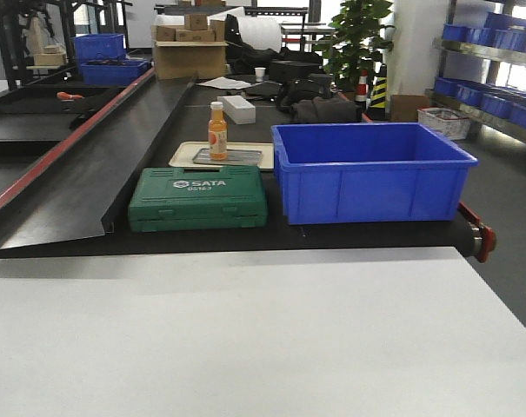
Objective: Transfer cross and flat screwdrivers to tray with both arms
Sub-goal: 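Hold both screwdrivers while the base turns away from the table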
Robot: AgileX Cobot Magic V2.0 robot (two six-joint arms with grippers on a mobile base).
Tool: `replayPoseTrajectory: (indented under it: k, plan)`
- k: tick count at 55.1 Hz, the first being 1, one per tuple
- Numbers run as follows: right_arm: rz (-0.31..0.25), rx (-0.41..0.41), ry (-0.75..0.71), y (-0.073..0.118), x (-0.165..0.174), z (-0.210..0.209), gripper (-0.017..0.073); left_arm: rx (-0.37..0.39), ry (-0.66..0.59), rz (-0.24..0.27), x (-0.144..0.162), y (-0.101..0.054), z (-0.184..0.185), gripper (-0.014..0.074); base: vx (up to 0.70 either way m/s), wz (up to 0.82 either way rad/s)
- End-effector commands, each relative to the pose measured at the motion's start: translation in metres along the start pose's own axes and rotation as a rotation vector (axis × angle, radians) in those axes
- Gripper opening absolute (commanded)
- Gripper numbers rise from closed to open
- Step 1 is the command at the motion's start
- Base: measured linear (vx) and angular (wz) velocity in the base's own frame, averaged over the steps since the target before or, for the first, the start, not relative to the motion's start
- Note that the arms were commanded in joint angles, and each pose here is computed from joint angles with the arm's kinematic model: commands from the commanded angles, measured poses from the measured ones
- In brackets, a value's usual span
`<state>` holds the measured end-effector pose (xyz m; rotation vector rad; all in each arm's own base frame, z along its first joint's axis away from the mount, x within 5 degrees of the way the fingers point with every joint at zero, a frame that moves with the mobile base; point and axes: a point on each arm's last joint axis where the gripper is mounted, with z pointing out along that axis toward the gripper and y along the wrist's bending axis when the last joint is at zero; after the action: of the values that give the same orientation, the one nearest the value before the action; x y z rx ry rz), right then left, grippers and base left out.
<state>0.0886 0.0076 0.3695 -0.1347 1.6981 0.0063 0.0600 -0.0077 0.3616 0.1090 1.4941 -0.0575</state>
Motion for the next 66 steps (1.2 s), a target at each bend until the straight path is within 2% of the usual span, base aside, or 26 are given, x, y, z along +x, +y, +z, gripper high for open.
replayPoseTrajectory:
  k: [1,34,66]
  plan:
    - [-0.002,0.033,-0.114,-0.0032,-0.0169,-0.0037,-0.0008,-0.009,-0.106,-0.012,-0.0161,0.0012,-0.0002,0.0,-0.26,-0.31]
    - [-0.002,0.033,-0.114,-0.0032,-0.0169,-0.0037,-0.0008,-0.009,-0.106,-0.012,-0.0161,0.0012,-0.0002,0.0,-0.26,-0.4]
    - [-0.002,0.033,-0.114,-0.0032,-0.0169,-0.0037,-0.0008,-0.009,-0.106,-0.012,-0.0161,0.0012,-0.0002,0.0,-0.12,-0.67]
